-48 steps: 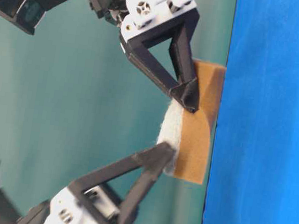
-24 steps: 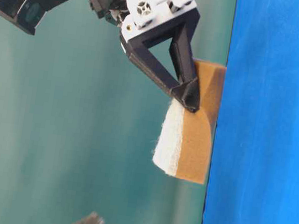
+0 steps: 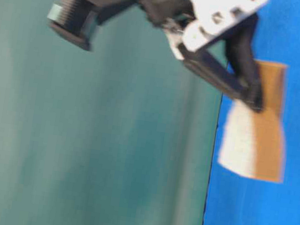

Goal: Hand over the sponge with the left arm and wipe it with the right arm.
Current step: 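Open the left gripper and retract it, leaving sponge in right gripper, then swing the held sponge with the right gripper up and back down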

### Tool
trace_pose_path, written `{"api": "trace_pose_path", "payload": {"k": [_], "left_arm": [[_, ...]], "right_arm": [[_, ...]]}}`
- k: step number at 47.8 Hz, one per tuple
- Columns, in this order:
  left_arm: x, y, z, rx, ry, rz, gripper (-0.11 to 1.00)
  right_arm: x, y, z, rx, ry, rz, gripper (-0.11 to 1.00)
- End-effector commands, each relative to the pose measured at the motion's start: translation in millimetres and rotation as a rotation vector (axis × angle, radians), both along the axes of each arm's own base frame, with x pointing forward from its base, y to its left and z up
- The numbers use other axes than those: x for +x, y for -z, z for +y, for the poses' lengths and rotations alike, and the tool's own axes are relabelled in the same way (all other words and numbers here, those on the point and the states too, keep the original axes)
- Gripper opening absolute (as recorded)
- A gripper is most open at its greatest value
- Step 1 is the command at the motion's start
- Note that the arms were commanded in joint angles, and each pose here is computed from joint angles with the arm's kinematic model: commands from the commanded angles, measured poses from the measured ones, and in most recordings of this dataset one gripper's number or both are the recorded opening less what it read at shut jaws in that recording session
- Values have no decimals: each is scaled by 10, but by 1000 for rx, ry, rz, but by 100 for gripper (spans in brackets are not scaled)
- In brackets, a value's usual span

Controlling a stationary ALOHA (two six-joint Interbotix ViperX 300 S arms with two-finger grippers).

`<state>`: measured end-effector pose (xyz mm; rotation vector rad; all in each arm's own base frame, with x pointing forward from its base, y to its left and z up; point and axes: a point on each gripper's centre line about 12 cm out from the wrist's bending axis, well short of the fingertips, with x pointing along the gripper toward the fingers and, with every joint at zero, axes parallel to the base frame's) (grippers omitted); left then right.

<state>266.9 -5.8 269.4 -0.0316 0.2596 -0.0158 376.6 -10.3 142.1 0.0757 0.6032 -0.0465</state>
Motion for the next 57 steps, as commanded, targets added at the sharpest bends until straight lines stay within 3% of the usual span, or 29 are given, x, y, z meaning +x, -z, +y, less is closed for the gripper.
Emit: {"api": "trace_pose_path", "payload": {"k": [1, 14, 21, 30, 47, 57], "left_arm": [[17, -70, -8, 2, 3, -32, 90], [21, -47, -8, 2, 3, -26, 90], [25, -39, -8, 3, 3, -23, 90], [34, -34, -9, 3, 3, -22, 90], [35, -15, -9, 3, 3, -17, 90], [33, -9, -9, 3, 3, -15, 90]], "right_arm": [[52, 124, -3, 6, 6, -16, 19], [90, 684, 67, 25, 1, 72, 19], [66, 703, 14, 26, 15, 82, 19], [-1, 590, -361, 6, 93, 58, 19], [-92, 370, -1108, -124, 172, 16, 19], [-60, 340, -1255, -152, 180, 11, 19]]}}
